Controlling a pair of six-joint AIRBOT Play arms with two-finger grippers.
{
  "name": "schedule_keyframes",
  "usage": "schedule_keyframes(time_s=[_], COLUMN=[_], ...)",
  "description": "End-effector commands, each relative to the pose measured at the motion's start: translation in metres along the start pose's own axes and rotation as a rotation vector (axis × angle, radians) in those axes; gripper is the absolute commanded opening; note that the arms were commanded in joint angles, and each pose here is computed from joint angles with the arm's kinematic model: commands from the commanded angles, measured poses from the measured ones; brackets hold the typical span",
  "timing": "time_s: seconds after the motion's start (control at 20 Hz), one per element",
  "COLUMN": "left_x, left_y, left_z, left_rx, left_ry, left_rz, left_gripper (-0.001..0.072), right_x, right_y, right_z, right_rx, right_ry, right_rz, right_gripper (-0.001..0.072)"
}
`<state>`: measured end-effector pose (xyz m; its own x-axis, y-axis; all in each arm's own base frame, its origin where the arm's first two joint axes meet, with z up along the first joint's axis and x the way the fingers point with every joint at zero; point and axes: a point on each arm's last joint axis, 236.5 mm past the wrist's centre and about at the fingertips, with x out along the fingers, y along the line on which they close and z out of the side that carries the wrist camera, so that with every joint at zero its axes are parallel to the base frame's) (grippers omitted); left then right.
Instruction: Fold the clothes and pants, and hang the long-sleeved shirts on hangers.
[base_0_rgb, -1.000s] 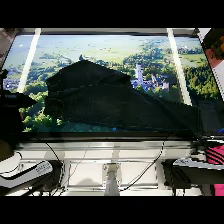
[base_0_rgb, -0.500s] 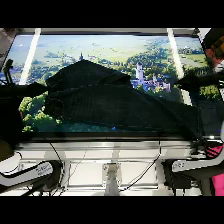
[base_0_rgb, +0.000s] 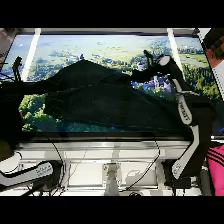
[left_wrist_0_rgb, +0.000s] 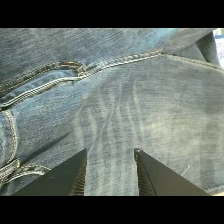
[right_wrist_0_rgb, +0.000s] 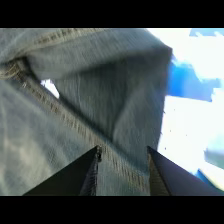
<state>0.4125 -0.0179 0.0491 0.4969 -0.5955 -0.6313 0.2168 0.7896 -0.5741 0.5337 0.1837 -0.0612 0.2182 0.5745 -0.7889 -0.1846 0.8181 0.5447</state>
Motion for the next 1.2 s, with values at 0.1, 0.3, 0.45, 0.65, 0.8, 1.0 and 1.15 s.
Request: schedule_keyframes(time_s=[0.1, 0.3, 0.45, 0.65, 0.8, 1.0, 1.15], left_x=[0.007, 0.015, 0.02, 0.031, 0.044, 0.062, 0.072], left_y=[-0.004, 0.034, 0.07, 0.11, 0.133, 0.15, 0.149], left_z=[-0.001, 0.024, 0.042, 0.043, 0.036, 0.021, 0.015], left_rx=[0.004, -0.058, -0.129, -0.175, -0.259, -0.297, -0.308], left_ry=[0.007, -0.101, -0.191, -0.228, -0.23, -0.194, -0.177], left_rz=[-0.007, 0.126, 0.221, 0.3, 0.328, 0.336, 0.325], left_gripper=[0.036, 0.036, 0.0364, 0.0434, 0.0433, 0.0433, 0.0429], right_x=[0.037, 0.041, 0.041, 0.04, 0.04, 0.04, 0.04], right_y=[-0.011, -0.015, -0.017, -0.019, -0.018, -0.014, -0.007], right_z=[-0.002, -0.01, -0.011, -0.018, -0.02, -0.02, -0.02], right_rx=[-0.017, -0.019, -0.024, -0.024, -0.024, -0.017, -0.005], right_ry=[0.05, 0.082, 0.085, 0.116, 0.126, 0.126, 0.125], right_rz=[-0.037, -0.045, -0.054, -0.058, -0.057, -0.038, -0.01], right_gripper=[0.0353, 0.0352, 0.0351, 0.0383, 0.0512, 0.051, 0.0505])
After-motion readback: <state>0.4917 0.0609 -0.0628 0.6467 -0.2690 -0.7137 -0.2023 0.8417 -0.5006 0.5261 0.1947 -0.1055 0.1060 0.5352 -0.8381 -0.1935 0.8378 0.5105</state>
